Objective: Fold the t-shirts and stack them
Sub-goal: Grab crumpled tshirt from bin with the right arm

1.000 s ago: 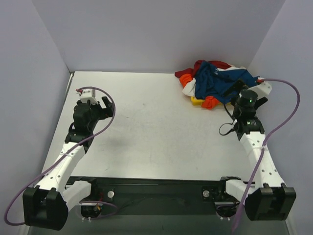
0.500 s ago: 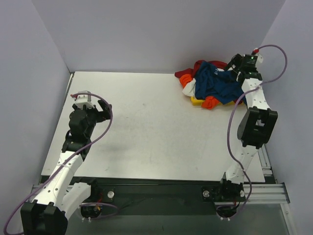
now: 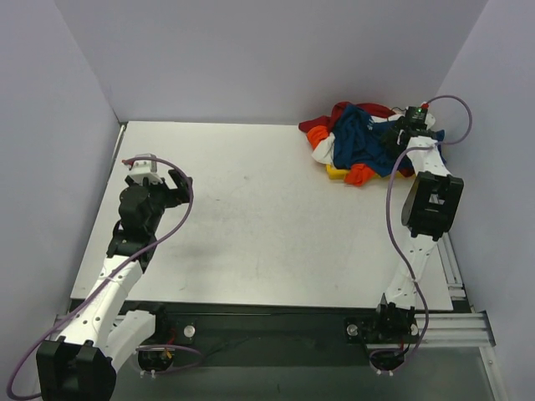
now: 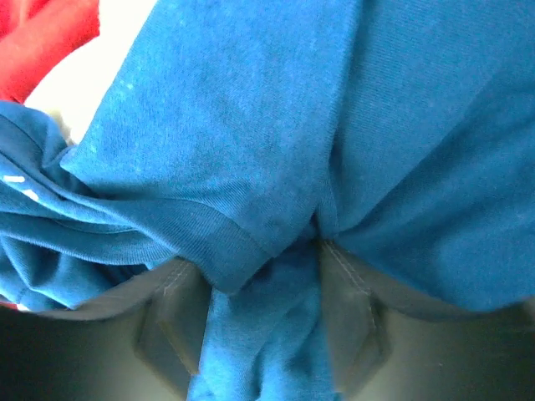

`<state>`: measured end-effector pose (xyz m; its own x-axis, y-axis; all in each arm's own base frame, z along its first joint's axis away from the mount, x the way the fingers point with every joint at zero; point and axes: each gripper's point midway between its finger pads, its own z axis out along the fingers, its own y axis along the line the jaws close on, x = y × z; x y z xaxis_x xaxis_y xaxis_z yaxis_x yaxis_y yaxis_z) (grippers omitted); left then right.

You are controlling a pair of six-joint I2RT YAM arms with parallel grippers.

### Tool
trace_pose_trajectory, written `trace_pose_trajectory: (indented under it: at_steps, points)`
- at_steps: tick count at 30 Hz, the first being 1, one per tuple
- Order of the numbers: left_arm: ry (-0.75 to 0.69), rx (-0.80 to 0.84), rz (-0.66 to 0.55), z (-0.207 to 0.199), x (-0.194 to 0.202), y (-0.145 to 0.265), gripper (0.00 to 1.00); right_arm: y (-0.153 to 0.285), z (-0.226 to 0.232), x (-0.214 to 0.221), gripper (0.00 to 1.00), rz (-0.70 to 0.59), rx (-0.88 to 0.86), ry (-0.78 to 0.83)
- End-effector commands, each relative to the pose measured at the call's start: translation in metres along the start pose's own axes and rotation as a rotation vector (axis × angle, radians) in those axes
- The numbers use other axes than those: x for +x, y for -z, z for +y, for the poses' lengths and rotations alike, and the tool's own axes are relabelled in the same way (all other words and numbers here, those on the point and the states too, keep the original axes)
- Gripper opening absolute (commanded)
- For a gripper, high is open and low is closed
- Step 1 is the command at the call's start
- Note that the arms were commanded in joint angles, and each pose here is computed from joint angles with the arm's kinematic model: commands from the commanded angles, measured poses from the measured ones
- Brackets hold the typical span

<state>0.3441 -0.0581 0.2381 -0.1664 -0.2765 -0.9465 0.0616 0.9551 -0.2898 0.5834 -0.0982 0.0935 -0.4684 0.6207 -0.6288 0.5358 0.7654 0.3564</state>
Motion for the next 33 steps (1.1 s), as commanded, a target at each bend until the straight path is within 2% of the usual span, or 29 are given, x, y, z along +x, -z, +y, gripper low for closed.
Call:
trace_pose_trajectory:
  at_steps: [1, 2, 4, 5, 6, 13, 17, 19, 23, 26, 30, 31, 33]
  points:
    - [0.006, 0.030, -0.058, -0.006, -0.015, -0.002, 0.97, 0.031, 0.019, -0.019, 0.44, -0.062, -0.039, 0.021]
    - [0.008, 0.030, -0.056, -0.006, -0.014, -0.002, 0.97, 0.041, 0.024, -0.026, 0.32, -0.086, -0.052, 0.030]
    - [0.008, 0.032, -0.062, -0.006, -0.015, -0.002, 0.97, 0.052, 0.032, -0.029, 0.17, -0.112, -0.074, 0.045]
    - [0.009, 0.033, -0.062, -0.006, -0.015, -0.002, 0.97, 0.063, 0.036, -0.034, 0.05, -0.138, -0.089, 0.047]
    - [0.009, 0.033, -0.060, -0.006, -0.015, -0.002, 0.97, 0.069, 0.039, -0.037, 0.00, -0.158, -0.092, 0.054]
    - [0.009, 0.035, -0.063, -0.006, -0.014, -0.003, 0.97, 0.145, 0.066, -0.056, 0.00, -0.378, -0.126, 0.102]
    - [0.009, 0.032, -0.064, -0.006, -0.015, -0.003, 0.97, 0.213, 0.086, -0.069, 0.00, -0.517, -0.165, 0.135]
    - [0.009, 0.032, -0.064, -0.006, -0.014, -0.003, 0.97, 0.233, 0.098, -0.059, 0.00, -0.541, -0.202, 0.155]
    - [0.003, 0.041, -0.074, -0.007, -0.014, -0.002, 0.97, 0.307, 0.121, -0.053, 0.00, -0.626, -0.339, 0.178]
    - [-0.001, 0.052, -0.093, -0.008, -0.017, 0.000, 0.97, 0.353, 0.147, -0.033, 0.00, -0.646, -0.467, 0.226]
    - [-0.004, 0.037, -0.104, -0.006, -0.020, 0.004, 0.98, 0.407, 0.190, 0.002, 0.00, -0.596, -0.725, 0.277]
    - [-0.006, 0.036, -0.106, -0.005, -0.020, 0.005, 0.97, 0.426, 0.209, 0.022, 0.00, -0.540, -0.862, 0.319]
    - [-0.009, 0.041, -0.106, -0.006, -0.021, 0.007, 0.97, 0.455, 0.224, 0.030, 0.00, -0.514, -0.981, 0.328]
